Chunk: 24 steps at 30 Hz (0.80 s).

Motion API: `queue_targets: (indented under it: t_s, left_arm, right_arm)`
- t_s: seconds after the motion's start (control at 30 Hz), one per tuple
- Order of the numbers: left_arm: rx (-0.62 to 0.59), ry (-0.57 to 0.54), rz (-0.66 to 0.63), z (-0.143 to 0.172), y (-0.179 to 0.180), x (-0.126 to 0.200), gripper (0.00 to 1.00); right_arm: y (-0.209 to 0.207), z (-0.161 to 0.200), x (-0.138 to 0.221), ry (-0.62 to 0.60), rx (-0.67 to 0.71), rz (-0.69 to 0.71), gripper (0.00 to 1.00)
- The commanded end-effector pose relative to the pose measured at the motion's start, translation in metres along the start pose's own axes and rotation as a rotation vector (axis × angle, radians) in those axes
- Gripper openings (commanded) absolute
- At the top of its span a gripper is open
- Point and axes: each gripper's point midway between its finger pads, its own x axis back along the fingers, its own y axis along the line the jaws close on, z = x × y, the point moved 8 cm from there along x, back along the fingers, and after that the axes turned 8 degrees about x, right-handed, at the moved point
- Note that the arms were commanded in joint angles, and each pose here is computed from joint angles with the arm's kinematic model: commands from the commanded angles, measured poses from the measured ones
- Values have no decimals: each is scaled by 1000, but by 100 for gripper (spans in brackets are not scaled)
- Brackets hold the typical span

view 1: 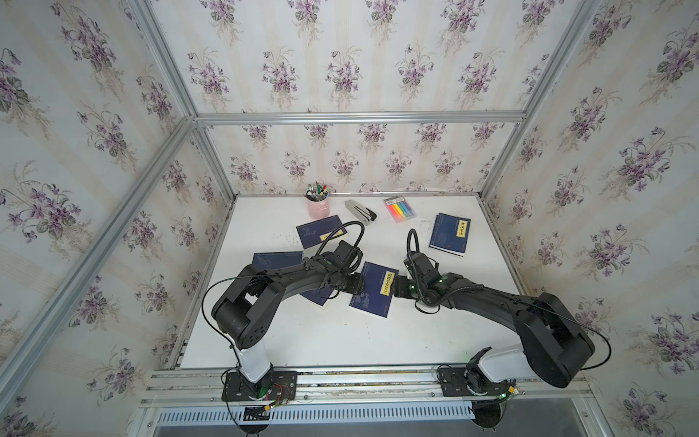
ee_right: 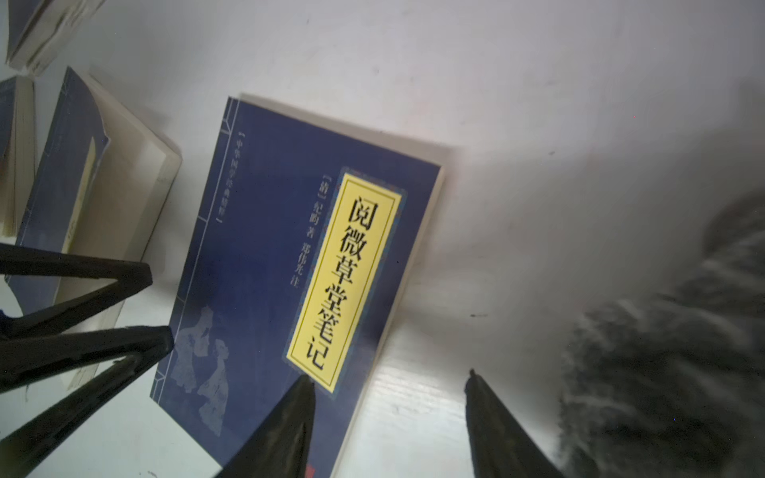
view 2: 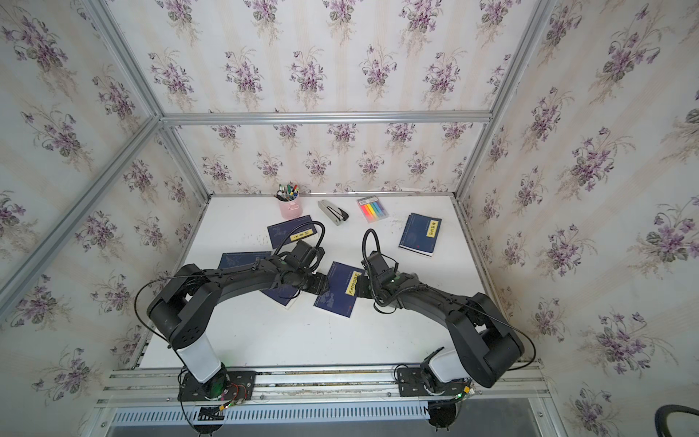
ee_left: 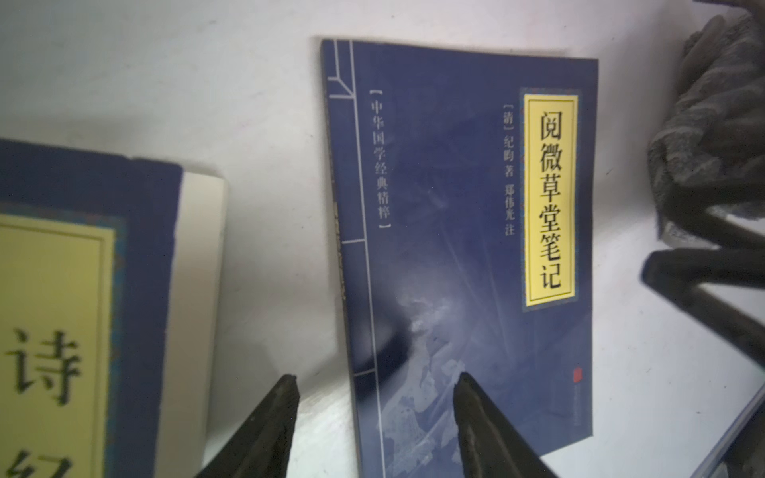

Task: Wipe the cover of the book
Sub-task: Pick up the book from the center of the board.

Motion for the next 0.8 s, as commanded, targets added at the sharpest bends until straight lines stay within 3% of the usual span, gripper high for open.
queue_targets:
  t_s: [0.0, 0.37, 0.6, 0.77]
  left_arm:
    - [22, 28, 36, 2, -4, -1, 62]
    - [82, 103, 143, 6, -10, -15, 61]
    - [122, 81, 275, -1, -19, -8, 56]
    - [204, 33, 411, -10, -15, 1, 52]
  right_arm:
    - [13, 0, -5, -9, -31, -123, 57]
    - [7, 19, -30, 66, -61, -142, 43]
    - [3, 26, -43, 91, -79, -136, 33]
    - [-3, 33, -46, 104, -79, -110, 31]
